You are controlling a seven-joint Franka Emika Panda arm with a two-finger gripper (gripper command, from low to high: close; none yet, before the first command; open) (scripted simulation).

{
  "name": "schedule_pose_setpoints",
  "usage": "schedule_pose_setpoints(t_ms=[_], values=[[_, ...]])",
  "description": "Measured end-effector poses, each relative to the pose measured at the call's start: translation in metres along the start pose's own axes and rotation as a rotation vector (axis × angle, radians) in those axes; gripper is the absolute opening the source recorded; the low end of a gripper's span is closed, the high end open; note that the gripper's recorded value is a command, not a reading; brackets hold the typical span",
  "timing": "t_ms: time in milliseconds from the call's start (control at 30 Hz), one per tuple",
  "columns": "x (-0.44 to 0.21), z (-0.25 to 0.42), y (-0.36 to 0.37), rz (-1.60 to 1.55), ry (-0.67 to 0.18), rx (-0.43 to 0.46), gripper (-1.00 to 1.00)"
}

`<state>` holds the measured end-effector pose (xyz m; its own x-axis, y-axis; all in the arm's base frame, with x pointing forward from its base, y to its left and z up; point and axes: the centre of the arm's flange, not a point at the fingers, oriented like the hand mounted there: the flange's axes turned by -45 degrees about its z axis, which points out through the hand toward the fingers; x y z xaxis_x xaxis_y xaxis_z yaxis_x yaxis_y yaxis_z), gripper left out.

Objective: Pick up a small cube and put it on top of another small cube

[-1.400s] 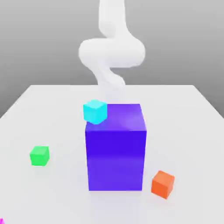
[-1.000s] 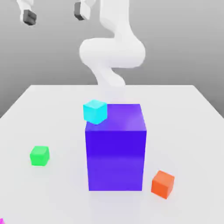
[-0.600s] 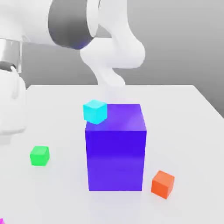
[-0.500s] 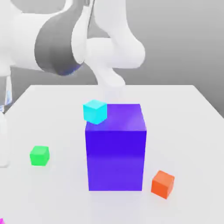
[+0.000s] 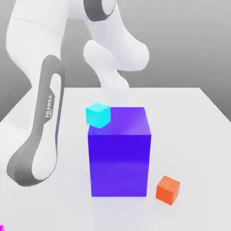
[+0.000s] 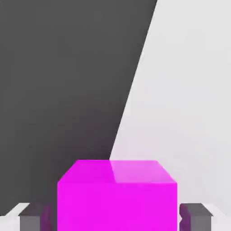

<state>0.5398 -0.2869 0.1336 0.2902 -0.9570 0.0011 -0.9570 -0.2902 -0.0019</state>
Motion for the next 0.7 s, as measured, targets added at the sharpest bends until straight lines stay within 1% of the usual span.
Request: schedule_pose_setpoints(t_ms=[100, 233, 400, 500, 700], values=[[0.000, 0.000, 0.000, 0.001, 0.000, 0.000, -1.00], [0.000, -0.053, 0.003, 0.000, 0.004, -0.005, -1.00], [0.001, -0.088, 0.064, -0.009, 0.074, -0.070, -1.00], [-0.003, -0.104, 0.105, -0.008, 0.102, -0.097, -1.00], [-0.024, -0.126, 0.186, 0.007, 0.113, -0.112, -1.00]])
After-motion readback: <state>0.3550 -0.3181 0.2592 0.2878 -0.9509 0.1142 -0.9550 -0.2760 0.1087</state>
